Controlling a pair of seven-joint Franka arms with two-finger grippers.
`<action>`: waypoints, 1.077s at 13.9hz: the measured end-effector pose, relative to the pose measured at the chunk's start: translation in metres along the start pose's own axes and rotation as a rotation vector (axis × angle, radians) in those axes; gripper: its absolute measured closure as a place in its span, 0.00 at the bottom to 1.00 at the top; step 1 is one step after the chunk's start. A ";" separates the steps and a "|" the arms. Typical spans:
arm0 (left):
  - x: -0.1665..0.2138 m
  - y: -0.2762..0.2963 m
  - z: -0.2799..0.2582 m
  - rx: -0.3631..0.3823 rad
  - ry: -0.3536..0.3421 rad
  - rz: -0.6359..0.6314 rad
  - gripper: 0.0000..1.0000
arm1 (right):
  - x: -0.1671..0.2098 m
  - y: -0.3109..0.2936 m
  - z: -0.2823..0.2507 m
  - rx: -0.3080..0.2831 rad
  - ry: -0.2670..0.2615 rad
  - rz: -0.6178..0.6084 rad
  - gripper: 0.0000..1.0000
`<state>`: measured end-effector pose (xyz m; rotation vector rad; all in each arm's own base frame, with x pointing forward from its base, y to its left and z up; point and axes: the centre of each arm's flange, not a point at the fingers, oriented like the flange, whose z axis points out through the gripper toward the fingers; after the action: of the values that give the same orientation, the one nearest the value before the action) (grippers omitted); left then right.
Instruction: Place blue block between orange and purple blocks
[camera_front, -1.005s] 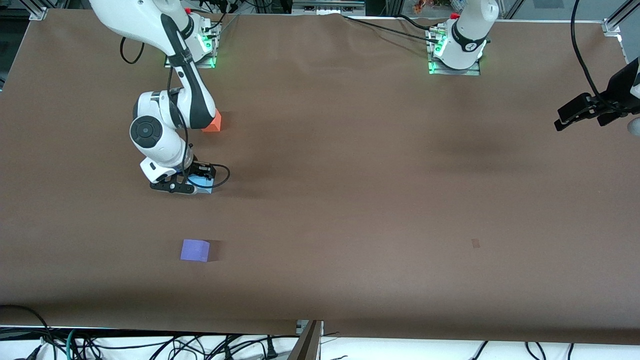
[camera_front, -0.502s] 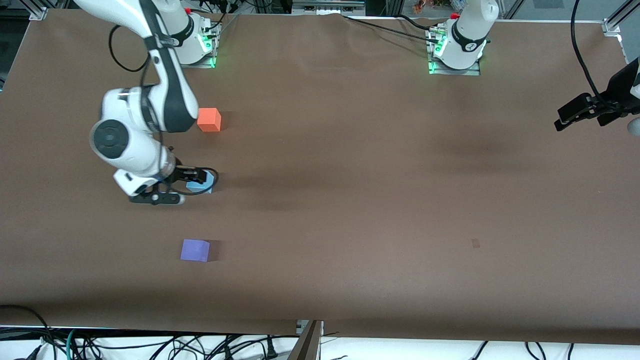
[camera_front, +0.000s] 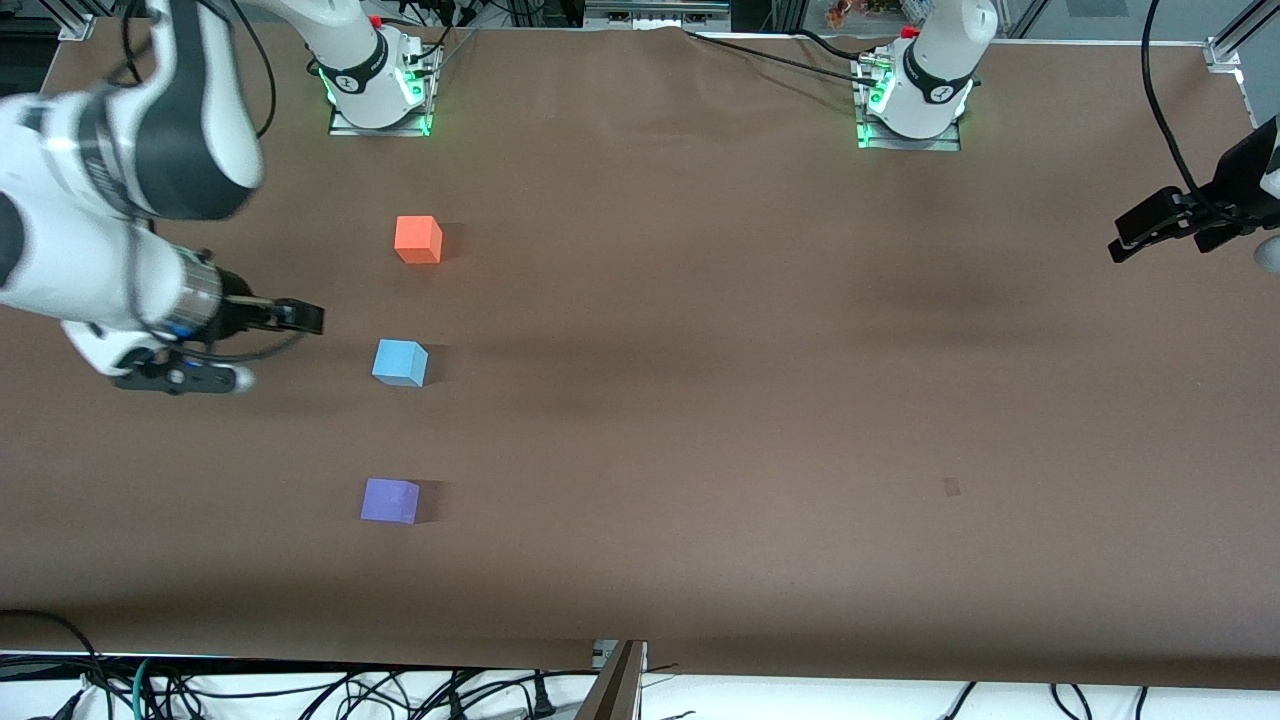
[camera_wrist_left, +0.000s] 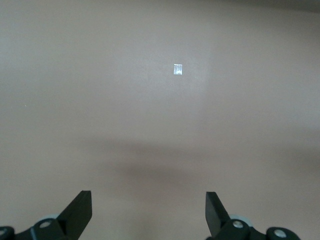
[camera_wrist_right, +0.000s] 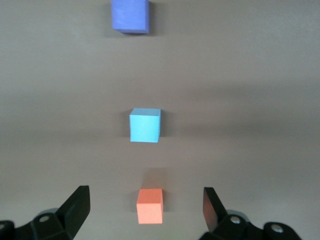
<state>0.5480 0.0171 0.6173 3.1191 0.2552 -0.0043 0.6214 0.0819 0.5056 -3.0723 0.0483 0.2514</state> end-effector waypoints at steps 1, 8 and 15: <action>0.000 0.000 0.000 0.000 0.000 0.000 0.00 | -0.009 0.005 -0.017 0.011 0.017 -0.013 0.00; 0.000 0.000 0.000 0.000 0.000 0.001 0.00 | -0.076 0.024 -0.112 -0.103 0.133 -0.049 0.00; 0.001 0.004 0.001 0.000 -0.001 0.006 0.00 | -0.087 0.030 -0.107 -0.110 0.065 -0.046 0.00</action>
<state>0.5500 0.0137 0.6166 3.1201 0.2457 -0.0054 0.5522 0.0474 0.6238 -3.1856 -0.0349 0.1564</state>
